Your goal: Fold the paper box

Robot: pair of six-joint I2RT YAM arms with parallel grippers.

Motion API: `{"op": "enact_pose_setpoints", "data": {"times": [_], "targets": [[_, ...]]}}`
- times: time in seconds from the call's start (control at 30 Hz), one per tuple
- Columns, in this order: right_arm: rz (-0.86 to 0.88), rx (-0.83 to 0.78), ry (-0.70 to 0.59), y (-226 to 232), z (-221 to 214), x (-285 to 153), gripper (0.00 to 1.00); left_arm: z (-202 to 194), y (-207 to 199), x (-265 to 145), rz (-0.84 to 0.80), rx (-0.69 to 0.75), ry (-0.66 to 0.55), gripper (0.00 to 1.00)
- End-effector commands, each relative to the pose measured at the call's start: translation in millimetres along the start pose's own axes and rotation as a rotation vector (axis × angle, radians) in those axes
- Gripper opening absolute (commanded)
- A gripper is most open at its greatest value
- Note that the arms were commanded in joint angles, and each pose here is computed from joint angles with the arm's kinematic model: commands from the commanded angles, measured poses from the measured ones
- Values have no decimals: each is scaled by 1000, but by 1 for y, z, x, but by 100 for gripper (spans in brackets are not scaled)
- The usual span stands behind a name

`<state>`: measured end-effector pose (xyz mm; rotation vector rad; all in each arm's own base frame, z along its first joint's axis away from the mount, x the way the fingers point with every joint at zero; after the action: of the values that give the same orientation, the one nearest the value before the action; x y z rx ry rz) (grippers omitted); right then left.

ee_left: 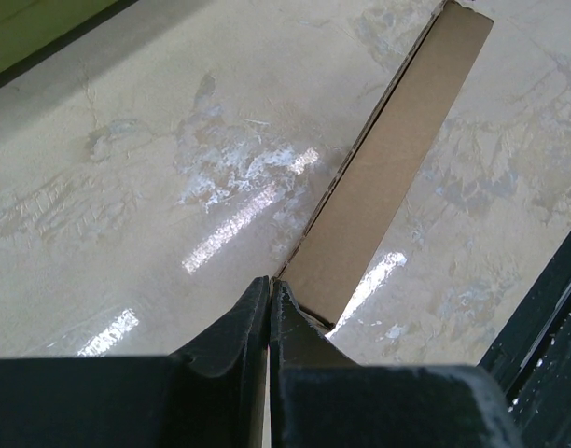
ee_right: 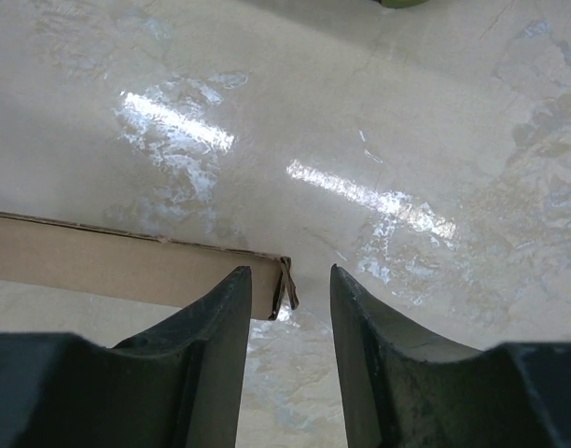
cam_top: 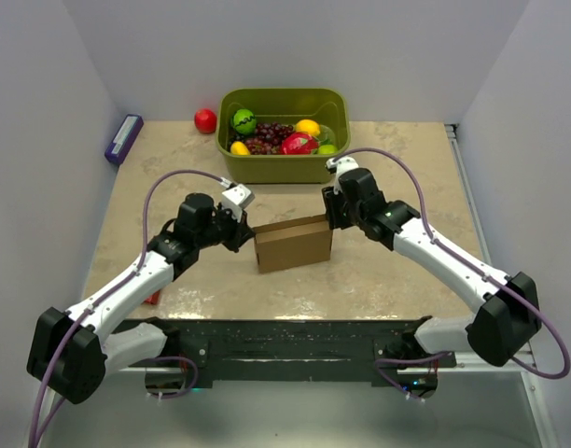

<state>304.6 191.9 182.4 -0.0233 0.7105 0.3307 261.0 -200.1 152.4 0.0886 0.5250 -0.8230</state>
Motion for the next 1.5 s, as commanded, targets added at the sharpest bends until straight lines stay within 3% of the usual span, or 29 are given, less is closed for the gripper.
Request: {"op": "enact_pose_setpoints", "data": {"times": [0.0, 0.83, 0.9, 1.03, 1.2, 1.33, 1.47], "targets": [[14, -15, -30, 1, 9, 6, 39, 31, 1, -4, 14, 58, -83, 1], [7, 18, 60, 2, -11, 9, 13, 35, 2, -3, 42, 69, -91, 0], [19, 33, 53, 4, -9, 7, 13, 34, 1, -3, 45, 72, -89, 0], [6, 29, 57, 2, -9, 5, 31, 35, 2, -3, 55, 83, -87, 0], [-47, 4, 33, -9, -2, 1, 43, 34, 0, -3, 48, 90, -84, 0], [-42, 2, 6, -7, 8, -1, 45, 33, -1, -3, 46, 90, -79, 0], [-20, -6, -3, -3, 12, 0, 40, 35, -2, -4, 46, 95, -84, 0]]}}
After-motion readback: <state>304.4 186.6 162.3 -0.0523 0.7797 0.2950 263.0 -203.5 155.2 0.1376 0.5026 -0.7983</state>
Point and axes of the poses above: each gripper's point midway between its finger pads, its own x axis out along the fingers, its own y axis along the line the jaws close on, z = x × y, the point moved 1 cm from there along -x, back along the fingers, and after that the axes turned 4 degrees about x, right-handed, at the moved point
